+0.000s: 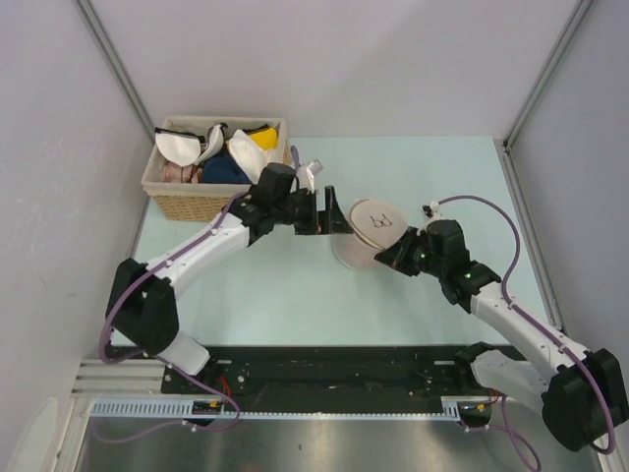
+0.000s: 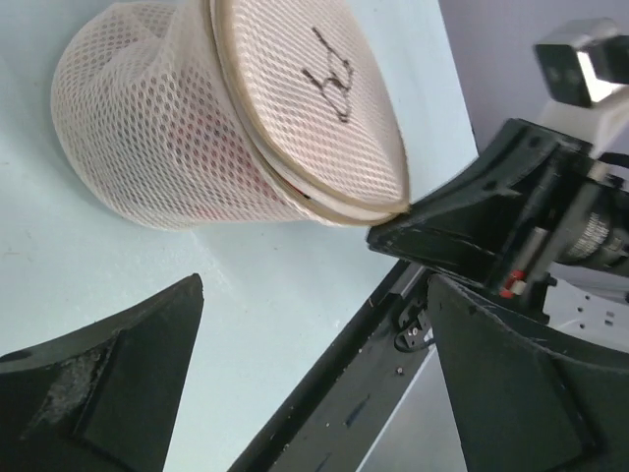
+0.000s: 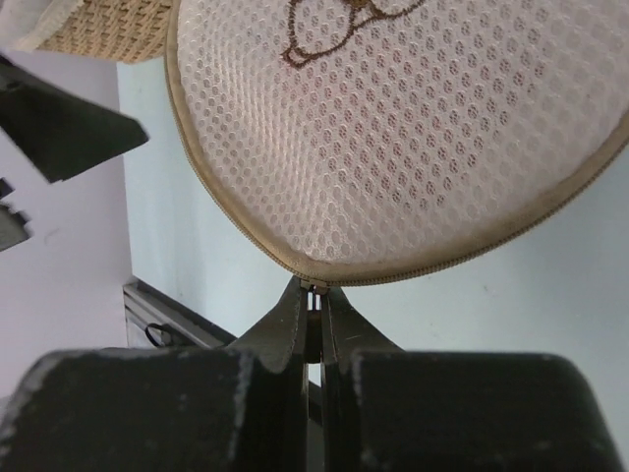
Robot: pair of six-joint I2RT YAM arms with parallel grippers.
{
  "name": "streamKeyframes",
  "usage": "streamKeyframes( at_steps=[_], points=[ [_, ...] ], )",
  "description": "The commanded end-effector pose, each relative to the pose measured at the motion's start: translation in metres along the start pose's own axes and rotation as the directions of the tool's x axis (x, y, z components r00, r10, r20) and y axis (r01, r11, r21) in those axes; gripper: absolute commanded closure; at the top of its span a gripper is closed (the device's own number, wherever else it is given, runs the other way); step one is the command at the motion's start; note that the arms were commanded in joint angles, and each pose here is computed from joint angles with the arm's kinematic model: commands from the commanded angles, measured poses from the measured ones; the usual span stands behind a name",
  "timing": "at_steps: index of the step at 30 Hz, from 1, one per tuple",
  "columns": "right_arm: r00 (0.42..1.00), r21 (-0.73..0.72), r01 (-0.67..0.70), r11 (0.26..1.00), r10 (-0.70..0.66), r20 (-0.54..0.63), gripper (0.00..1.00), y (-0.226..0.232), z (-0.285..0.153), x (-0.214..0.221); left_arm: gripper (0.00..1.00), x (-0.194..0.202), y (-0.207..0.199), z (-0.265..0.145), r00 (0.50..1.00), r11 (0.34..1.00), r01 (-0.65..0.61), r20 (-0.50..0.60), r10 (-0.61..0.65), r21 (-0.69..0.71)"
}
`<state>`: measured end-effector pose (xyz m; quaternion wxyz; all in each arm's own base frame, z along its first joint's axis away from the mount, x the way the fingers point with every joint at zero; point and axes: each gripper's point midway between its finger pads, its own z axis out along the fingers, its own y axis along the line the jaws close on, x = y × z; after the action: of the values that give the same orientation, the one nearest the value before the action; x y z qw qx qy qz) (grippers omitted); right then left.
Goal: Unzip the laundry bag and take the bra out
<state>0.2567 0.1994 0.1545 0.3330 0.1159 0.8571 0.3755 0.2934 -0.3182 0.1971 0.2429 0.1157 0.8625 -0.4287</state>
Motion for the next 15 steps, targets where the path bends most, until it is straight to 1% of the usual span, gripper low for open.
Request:
streamKeyframes(
  at_steps=[1, 2, 3, 6, 8, 9, 11, 12, 13, 15],
  points=[
    [0.991, -0.010, -0.095, 0.995, 0.096, 0.096, 1.00, 0.014, 0.007, -0.011, 0.00, -0.016, -0.027, -0.036, 0.987, 0.998, 0.040, 0.155, -0.047, 0.048],
    [0.990, 0.005, -0.102, 0.995, 0.101, 0.097, 1.00, 0.011, 0.011, -0.010, 0.00, -0.011, -0.029, -0.037, 0.985, 0.995, 0.068, 0.152, -0.078, 0.067],
    [0.990, -0.002, -0.102, 0.995, 0.102, 0.096, 1.00, 0.014, 0.013, -0.009, 0.00, 0.003, -0.028, -0.036, 0.985, 0.992, 0.095, 0.136, -0.105, 0.081],
    [0.991, 0.003, -0.098, 0.995, 0.098, 0.091, 1.00, 0.013, 0.019, -0.007, 0.00, 0.007, -0.030, -0.032, 0.961, 0.969, 0.211, 0.156, -0.229, 0.125],
    [0.992, 0.008, -0.092, 0.996, 0.091, 0.083, 1.00, 0.012, 0.021, -0.004, 0.00, 0.009, -0.030, -0.025, 0.950, 0.957, 0.259, 0.143, -0.277, 0.134],
    [0.993, 0.015, -0.090, 0.996, 0.089, 0.080, 1.00, 0.010, 0.023, -0.003, 0.00, 0.006, -0.039, -0.022, 0.949, 0.952, 0.259, 0.138, -0.282, 0.164],
    [0.994, 0.025, -0.085, 0.996, 0.083, 0.078, 1.00, 0.008, 0.023, -0.002, 0.00, 0.008, -0.037, -0.005, 0.951, 0.949, 0.276, 0.104, -0.292, 0.150],
    [0.994, 0.027, -0.083, 0.996, 0.080, 0.080, 1.00, 0.008, 0.022, -0.002, 0.00, 0.007, -0.046, 0.000, 0.952, 0.949, 0.276, 0.089, -0.291, 0.156],
    [0.994, 0.030, -0.080, 0.996, 0.077, 0.083, 1.00, 0.008, 0.021, -0.002, 0.00, 0.010, -0.040, 0.014, 0.951, 0.947, 0.291, 0.066, -0.302, 0.133],
    [0.994, 0.035, -0.075, 0.997, 0.072, 0.088, 1.00, 0.007, 0.020, -0.002, 0.00, 0.005, -0.049, 0.023, 0.951, 0.945, 0.293, 0.056, -0.304, 0.147]
  ],
)
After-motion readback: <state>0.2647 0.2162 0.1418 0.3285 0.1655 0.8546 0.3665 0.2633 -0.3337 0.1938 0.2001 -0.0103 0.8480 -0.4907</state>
